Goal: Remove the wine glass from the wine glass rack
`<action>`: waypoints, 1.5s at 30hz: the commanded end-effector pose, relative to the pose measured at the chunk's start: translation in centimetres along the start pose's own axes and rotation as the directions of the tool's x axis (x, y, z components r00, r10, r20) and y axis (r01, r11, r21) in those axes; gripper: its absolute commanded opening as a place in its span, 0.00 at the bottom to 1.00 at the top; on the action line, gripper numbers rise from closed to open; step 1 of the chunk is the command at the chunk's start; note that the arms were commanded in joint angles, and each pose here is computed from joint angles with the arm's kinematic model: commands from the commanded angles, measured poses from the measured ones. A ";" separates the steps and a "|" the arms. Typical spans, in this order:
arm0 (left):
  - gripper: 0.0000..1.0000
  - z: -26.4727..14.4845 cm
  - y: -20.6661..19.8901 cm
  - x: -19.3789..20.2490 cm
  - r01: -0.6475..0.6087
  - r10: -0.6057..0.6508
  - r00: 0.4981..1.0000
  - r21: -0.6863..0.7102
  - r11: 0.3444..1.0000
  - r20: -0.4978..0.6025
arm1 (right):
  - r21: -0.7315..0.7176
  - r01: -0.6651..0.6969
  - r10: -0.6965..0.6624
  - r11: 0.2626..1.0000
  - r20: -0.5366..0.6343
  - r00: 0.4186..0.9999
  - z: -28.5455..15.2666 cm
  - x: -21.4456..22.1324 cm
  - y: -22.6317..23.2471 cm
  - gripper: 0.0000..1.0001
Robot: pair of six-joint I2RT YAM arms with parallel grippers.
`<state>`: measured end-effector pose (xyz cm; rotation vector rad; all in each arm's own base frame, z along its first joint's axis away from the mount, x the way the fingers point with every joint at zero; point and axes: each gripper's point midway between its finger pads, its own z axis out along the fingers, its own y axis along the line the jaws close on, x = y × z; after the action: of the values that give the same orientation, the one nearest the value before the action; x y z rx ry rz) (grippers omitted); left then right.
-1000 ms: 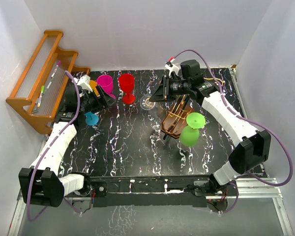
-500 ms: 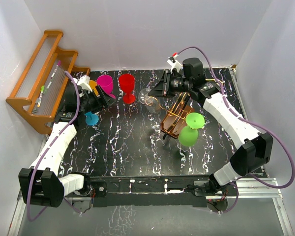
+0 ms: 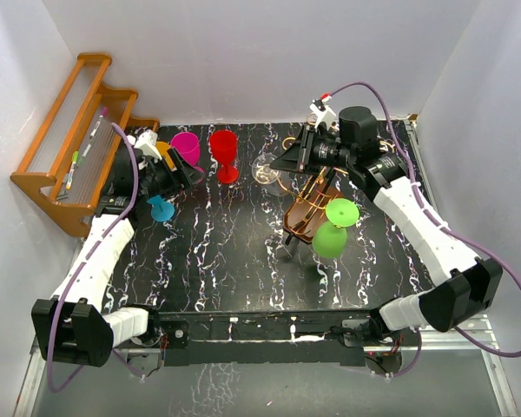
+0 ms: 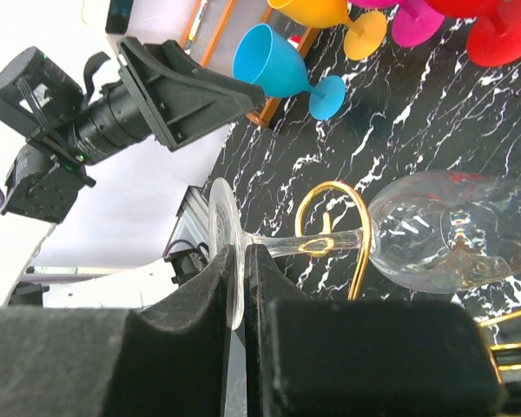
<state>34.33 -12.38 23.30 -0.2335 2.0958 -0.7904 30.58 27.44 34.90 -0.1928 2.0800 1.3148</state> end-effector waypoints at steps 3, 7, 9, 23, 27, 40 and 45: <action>0.70 -1.4 -2.5 -2.1 -0.033 0.031 0.999 0.053 0.998 0.039 | -0.114 0.087 -0.085 0.990 0.018 0.996 -2.5 0.6 3.0 0.08; 0.70 -1.8 -3.0 -2.7 -0.041 0.039 0.998 0.051 0.998 0.040 | -0.200 0.102 -0.119 0.975 -0.072 0.990 -3.5 3.0 4.0 0.08; 0.70 -2.1 -3.3 -2.9 -0.043 0.041 0.998 0.051 0.998 0.038 | -0.256 0.104 -0.140 0.961 -0.128 0.982 -4.1 4.4 4.5 0.08; 0.70 -6.5 -3.9 -7.3 -0.040 0.053 0.995 -0.150 0.988 0.084 | -0.452 0.519 -0.626 0.725 -0.117 0.771 -2.4 14.0 11.0 0.08; 0.71 -8.0 -4.9 -8.4 -0.049 0.065 0.992 -0.154 0.987 0.107 | -0.437 0.676 -0.760 0.593 -0.028 0.649 -1.8 16.3 10.7 0.08; 0.70 -8.2 -5.2 -6.1 -0.063 0.068 0.996 -0.094 0.994 0.051 | -0.134 0.979 -0.972 -0.157 0.195 -0.129 2.2 27.1 6.1 0.08; 0.70 -8.2 -5.3 -4.0 -0.073 0.072 0.997 -0.050 0.996 -0.028 | 0.054 0.900 -0.892 -0.433 0.117 -0.436 3.2 28.6 3.5 0.08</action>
<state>31.56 -10.05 32.41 -0.2606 2.1314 -0.6341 5.63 36.18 13.60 -1.8519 0.9886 0.3559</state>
